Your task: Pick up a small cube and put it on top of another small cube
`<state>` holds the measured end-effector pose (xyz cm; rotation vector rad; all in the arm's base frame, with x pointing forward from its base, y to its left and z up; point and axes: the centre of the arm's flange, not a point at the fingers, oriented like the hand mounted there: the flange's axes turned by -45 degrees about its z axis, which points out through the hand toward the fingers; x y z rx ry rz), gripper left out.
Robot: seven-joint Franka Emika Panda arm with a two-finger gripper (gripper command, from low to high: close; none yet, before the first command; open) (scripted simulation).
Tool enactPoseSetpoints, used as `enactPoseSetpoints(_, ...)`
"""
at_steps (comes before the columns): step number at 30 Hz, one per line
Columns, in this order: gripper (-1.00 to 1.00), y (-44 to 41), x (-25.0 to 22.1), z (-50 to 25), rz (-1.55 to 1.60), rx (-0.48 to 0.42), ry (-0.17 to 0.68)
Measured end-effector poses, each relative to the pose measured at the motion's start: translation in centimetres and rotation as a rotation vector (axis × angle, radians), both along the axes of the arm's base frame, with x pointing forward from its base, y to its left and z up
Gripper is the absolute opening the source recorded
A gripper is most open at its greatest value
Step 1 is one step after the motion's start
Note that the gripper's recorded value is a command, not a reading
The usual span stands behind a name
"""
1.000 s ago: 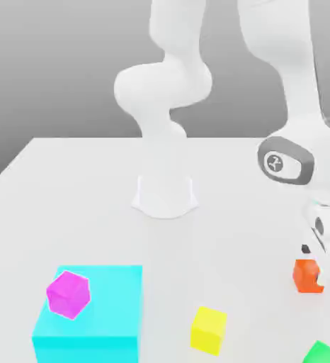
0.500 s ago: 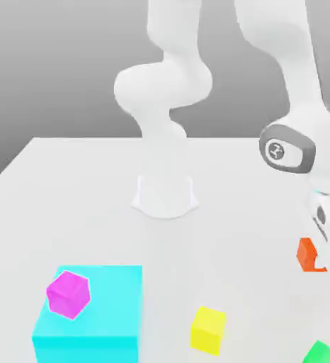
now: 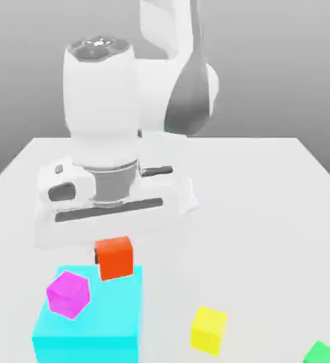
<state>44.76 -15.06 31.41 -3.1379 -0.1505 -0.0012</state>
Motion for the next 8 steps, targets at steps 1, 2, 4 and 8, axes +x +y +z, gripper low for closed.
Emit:
enactPoseSetpoints(1, -1.0, -0.3, 0.0, -0.6, -0.014, 0.004, 0.0)
enactPoseSetpoints(2, -1.0, -0.4, 0.0, -1.6, -0.019, 0.006, 0.0)
enactPoseSetpoints(4, -1.0, -0.4, 0.1, -4.1, -0.021, 0.005, 0.0)
enactPoseSetpoints(8, 1.0, -0.3, 0.0, -5.1, -0.022, 0.003, 0.001)
